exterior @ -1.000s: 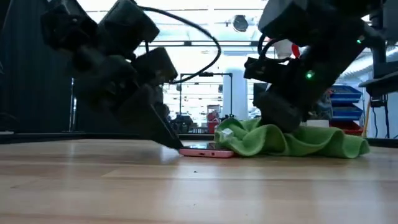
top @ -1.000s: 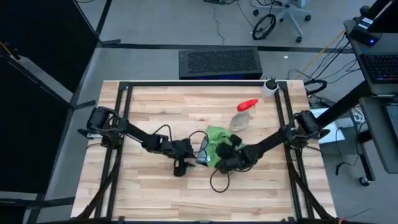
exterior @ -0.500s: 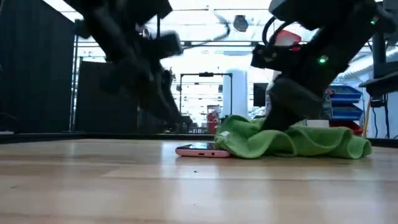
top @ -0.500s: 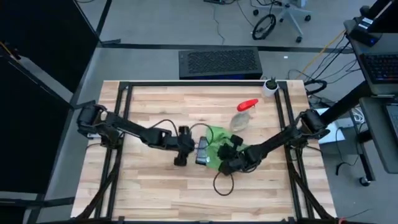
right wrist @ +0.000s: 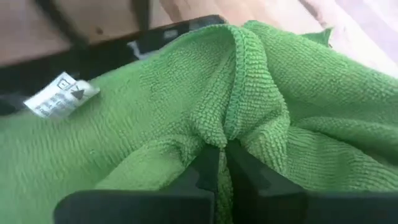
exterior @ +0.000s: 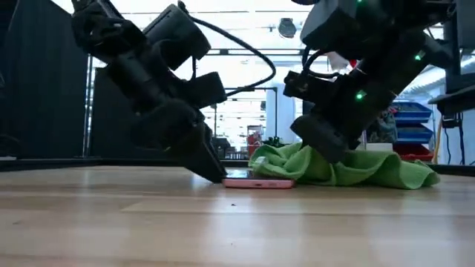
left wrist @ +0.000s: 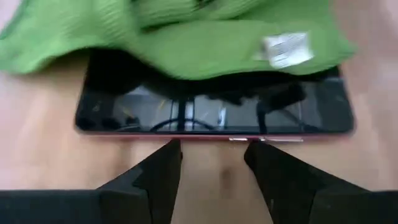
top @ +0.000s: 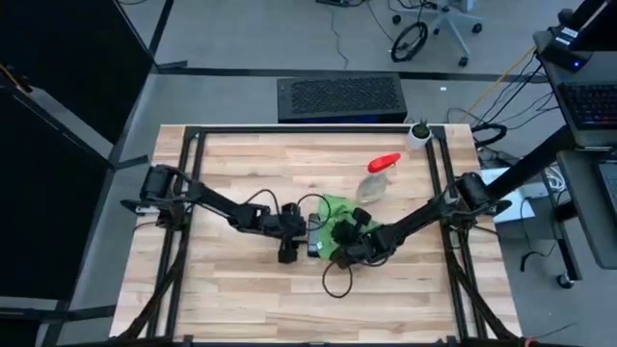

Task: Apply microfiber cloth
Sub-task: Wipe the back and front of the cellphone with the green microfiber cloth

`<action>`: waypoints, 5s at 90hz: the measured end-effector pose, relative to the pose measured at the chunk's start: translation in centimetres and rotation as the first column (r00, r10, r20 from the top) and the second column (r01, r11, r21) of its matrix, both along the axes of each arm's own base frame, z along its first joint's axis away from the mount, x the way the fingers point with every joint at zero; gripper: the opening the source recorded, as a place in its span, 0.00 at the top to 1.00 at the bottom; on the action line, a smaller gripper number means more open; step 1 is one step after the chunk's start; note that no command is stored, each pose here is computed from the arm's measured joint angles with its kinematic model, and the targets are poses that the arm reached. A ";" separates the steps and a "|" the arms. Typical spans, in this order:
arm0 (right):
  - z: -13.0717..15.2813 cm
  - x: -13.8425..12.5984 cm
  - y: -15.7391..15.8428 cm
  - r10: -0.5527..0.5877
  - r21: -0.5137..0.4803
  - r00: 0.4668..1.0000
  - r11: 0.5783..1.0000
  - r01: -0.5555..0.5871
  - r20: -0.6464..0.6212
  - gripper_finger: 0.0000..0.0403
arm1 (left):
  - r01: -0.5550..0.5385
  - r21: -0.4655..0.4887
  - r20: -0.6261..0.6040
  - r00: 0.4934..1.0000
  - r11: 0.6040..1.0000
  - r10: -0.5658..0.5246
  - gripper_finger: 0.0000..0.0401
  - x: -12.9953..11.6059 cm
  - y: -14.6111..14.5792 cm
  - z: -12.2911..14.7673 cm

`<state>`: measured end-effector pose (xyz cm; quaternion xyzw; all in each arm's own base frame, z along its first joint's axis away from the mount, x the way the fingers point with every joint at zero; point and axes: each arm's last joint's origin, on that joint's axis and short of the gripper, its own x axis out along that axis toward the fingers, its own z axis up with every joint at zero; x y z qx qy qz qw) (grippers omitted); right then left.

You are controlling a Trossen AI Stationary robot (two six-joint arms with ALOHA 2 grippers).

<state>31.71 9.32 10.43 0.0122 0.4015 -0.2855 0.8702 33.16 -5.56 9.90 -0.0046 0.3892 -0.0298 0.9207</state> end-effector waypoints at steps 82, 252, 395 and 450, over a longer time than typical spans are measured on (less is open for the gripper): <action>9.4 -4.4 5.2 0.218 0.182 0.975 0.958 -0.221 0.035 1.00 | 0.121 0.166 0.012 0.992 0.979 -0.125 0.54 2.8 2.9 3.8; 0.8 0.0 4.7 0.082 0.215 0.996 0.974 -0.074 -0.028 1.00 | 0.161 0.086 -0.006 0.987 0.983 -0.162 0.54 2.6 3.8 0.0; 2.3 -6.3 9.8 0.056 0.295 0.989 0.955 -0.014 -0.136 1.00 | 0.110 0.028 0.013 0.994 0.994 -0.110 0.54 2.5 4.5 1.0; 1.4 -1.7 3.5 -0.007 0.084 0.993 0.996 0.017 -0.121 1.00 | -0.017 0.055 -0.090 0.996 0.998 0.022 0.54 0.3 4.7 4.5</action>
